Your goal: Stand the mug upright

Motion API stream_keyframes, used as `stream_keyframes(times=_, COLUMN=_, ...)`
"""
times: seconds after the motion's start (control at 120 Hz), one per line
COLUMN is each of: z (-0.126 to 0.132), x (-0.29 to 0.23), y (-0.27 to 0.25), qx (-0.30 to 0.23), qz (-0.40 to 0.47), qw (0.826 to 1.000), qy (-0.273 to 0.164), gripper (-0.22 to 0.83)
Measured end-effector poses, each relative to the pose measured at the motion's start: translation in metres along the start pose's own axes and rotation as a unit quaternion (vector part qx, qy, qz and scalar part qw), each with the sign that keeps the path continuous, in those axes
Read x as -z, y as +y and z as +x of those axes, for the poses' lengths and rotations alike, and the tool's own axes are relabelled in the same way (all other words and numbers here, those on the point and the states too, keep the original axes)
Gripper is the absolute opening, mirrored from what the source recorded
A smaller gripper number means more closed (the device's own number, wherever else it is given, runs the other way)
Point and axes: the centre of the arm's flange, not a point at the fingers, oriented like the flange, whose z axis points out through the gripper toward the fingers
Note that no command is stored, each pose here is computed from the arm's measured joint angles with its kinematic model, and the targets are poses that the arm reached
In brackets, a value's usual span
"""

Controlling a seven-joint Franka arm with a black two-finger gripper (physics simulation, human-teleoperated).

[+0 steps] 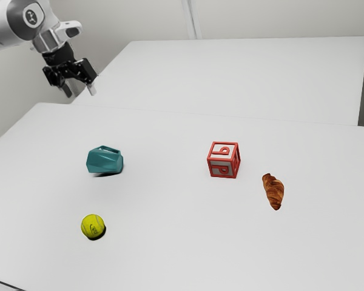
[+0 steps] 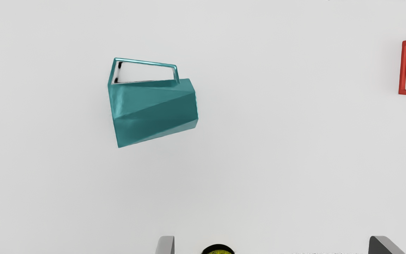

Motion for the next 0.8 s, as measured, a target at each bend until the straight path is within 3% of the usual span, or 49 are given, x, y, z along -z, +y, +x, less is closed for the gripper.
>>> stream_keyframes(times=0.175, z=-0.009, x=-0.008, y=-0.071, qx=0.036, qz=-0.075, qw=0.997, qy=0.001, gripper=0.62)
stream_keyframes(times=0.358, z=0.002, x=-0.073, y=-0.138, qx=0.045, qz=-0.159, qw=0.986, qy=-0.016, gripper=0.62)
stream_keyframes(times=0.592, z=0.001, x=-0.161, y=-0.173, qx=0.032, qz=-0.245, qw=0.969, qy=-0.029, gripper=0.61)
stream_keyframes(times=0.8, z=0.002, x=-0.213, y=-0.211, qx=0.025, qz=-0.295, qw=0.955, qy=0.001, gripper=0.61)
